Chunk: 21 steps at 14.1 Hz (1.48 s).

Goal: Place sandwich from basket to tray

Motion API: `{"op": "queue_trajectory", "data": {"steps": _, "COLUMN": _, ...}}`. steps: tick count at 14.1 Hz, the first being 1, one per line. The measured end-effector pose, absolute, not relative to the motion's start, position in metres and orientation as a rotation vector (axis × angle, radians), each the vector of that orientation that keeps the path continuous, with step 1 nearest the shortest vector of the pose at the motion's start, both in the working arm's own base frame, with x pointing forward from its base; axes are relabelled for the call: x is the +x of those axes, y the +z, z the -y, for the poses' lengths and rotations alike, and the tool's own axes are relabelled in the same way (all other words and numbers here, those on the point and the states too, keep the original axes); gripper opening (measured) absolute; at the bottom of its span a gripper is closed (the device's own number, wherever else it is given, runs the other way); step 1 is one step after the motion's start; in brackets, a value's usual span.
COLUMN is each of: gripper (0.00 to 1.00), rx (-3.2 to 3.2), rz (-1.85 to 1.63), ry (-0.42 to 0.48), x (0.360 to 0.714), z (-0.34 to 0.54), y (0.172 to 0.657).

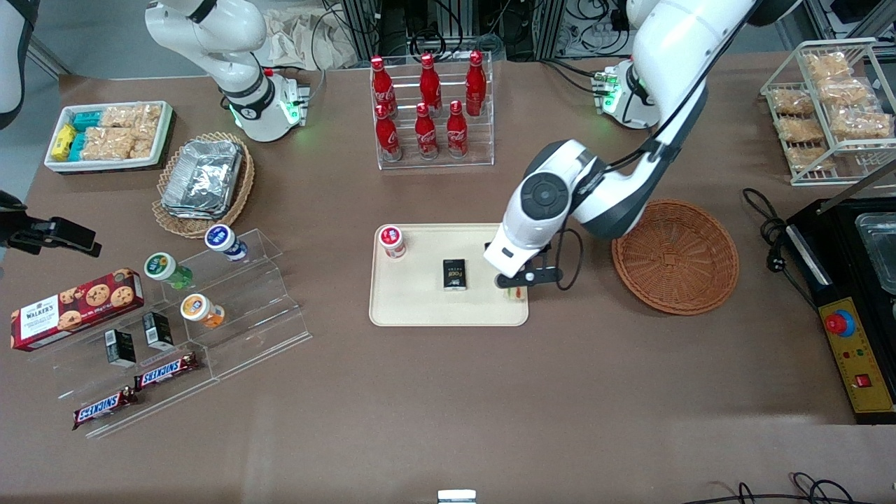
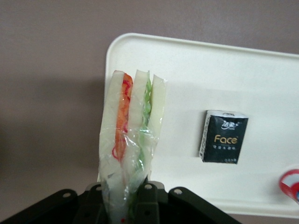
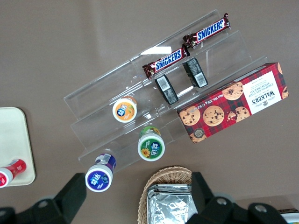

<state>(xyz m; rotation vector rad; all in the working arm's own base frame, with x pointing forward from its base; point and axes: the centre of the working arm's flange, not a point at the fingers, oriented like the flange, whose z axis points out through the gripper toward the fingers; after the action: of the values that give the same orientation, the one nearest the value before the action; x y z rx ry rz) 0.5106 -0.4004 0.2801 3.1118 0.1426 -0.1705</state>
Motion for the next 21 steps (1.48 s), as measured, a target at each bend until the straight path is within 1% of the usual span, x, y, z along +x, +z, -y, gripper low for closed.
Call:
{"op": "queue_trajectory", "data": {"steps": 3, "gripper": 0.2, "rx": 3.133, "rz": -0.109, "ry": -0.183, "x": 0.509, "z": 0.403, "y": 0.248}}
{"op": "queue_trajectory", "data": {"steps": 6, "gripper": 0.18, "rx": 3.135, "rz": -0.077, "ry": -0.168, "x": 0.507, "z": 0.407, "y": 0.238}}
{"op": "queue_trajectory", "data": {"steps": 7, "gripper": 0.22, "rx": 3.135, "rz": -0.071, "ry": -0.163, "x": 0.507, "z": 0.408, "y": 0.236}}
{"op": "queue_trajectory", "data": {"steps": 9, "gripper": 0.41, "rx": 3.136, "rz": -0.065, "ry": -0.158, "x": 0.507, "z": 0.408, "y": 0.235}}
{"op": "queue_trajectory", "data": {"steps": 10, "gripper": 0.52, "rx": 3.136, "rz": -0.064, "ry": -0.154, "x": 0.507, "z": 0.409, "y": 0.236}}
{"op": "queue_trajectory", "data": {"steps": 12, "gripper": 0.69, "rx": 3.131, "rz": -0.067, "ry": -0.141, "x": 0.51, "z": 0.409, "y": 0.239}}
{"op": "queue_trajectory", "data": {"steps": 13, "gripper": 0.8, "rx": 3.126, "rz": -0.071, "ry": -0.13, "x": 0.513, "z": 0.409, "y": 0.243}}
{"op": "queue_trajectory", "data": {"steps": 14, "gripper": 0.89, "rx": 3.118, "rz": -0.08, "ry": -0.11, "x": 0.518, "z": 0.409, "y": 0.249}}
{"op": "queue_trajectory", "data": {"steps": 15, "gripper": 0.99, "rx": 3.108, "rz": -0.101, "ry": -0.079, "x": 0.526, "z": 0.408, "y": 0.26}}
{"op": "queue_trajectory", "data": {"steps": 18, "gripper": 1.0, "rx": 3.079, "rz": -0.206, "ry": 0.034, "x": 0.56, "z": 0.382, "y": 0.318}}
{"op": "queue_trajectory", "data": {"steps": 20, "gripper": 1.0, "rx": 3.111, "rz": -0.314, "ry": 0.052, "x": 0.579, "z": 0.346, "y": 0.37}}
{"op": "queue_trajectory", "data": {"steps": 21, "gripper": 1.0, "rx": 3.121, "rz": -0.388, "ry": 0.032, "x": 0.587, "z": 0.325, "y": 0.399}}
